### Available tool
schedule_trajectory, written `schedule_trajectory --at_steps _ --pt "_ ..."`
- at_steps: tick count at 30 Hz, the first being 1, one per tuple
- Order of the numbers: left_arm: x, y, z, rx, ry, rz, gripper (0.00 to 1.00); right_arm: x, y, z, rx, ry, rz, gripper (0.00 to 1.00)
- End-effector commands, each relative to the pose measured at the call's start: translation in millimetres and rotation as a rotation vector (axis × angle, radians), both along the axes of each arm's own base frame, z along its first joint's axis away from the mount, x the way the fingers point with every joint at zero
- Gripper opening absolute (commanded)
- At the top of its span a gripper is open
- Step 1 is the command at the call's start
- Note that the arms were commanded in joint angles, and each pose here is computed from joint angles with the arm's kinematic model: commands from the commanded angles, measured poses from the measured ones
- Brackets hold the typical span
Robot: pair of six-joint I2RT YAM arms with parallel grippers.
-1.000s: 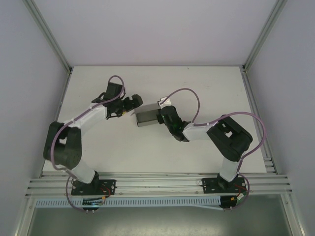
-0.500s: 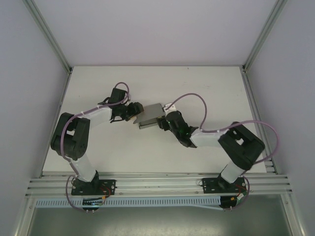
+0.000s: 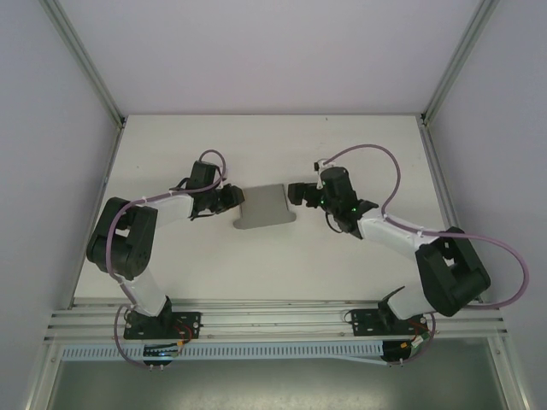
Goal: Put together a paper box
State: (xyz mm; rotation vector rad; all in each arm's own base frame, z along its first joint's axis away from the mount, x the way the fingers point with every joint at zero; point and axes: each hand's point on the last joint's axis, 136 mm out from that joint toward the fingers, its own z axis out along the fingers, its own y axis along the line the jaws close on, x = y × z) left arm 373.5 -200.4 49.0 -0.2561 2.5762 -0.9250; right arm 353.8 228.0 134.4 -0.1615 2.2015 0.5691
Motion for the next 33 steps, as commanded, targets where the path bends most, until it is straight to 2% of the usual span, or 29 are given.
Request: schedule_trajectory --at_steps 1,4,6,8,10,14,20,26,28,31,33 --pt "-16.3 2.4 -27.5 0.013 0.049 -0.031 0.21 -11.4 26.7 -12.8 0.088 0.156 0.104 0.99" --pt "-16.0 1.4 -27.2 -0.061 0.036 -0.024 0.16 -8.1 29.8 -22.4 0.062 0.241 0.088 0.99" --pt "-15.2 5.8 -31.6 -0.101 0.049 0.002 0.12 -11.6 38.9 -27.5 0.103 0.287 0.113 0.99" --pt "-16.4 2.6 -28.5 -0.183 0.027 -0.021 0.10 -7.5 38.4 -32.1 0.157 0.331 0.115 0.99" --pt "-18.3 -1.9 -24.0 -0.239 -0.001 -0.049 0.07 -8.4 41.5 -41.5 0.154 0.375 0.127 0.99" --pt "-17.6 0.9 -23.5 -0.269 -0.021 -0.042 0.03 -8.7 54.0 -50.0 0.195 0.435 0.161 0.98" --pt "-19.7 6.6 -25.7 -0.279 -0.028 -0.035 0.02 -9.3 76.0 -50.0 0.306 0.475 0.238 0.93" --pt "-20.4 3.5 -20.4 -0.294 -0.058 -0.065 0.06 -5.8 99.3 -42.3 0.461 0.506 0.307 0.74" --pt "-19.6 -0.8 -11.5 -0.310 -0.099 -0.107 0.10 -3.5 102.7 -37.8 0.481 0.505 0.318 0.66" --pt "-16.4 -6.9 9.5 -0.335 -0.189 -0.168 0.17 -1.1 102.4 -32.8 0.472 0.495 0.314 0.46" --pt "-12.2 -8.2 25.5 -0.330 -0.241 -0.189 0.23 -1.1 100.3 -28.6 0.467 0.492 0.310 0.44"
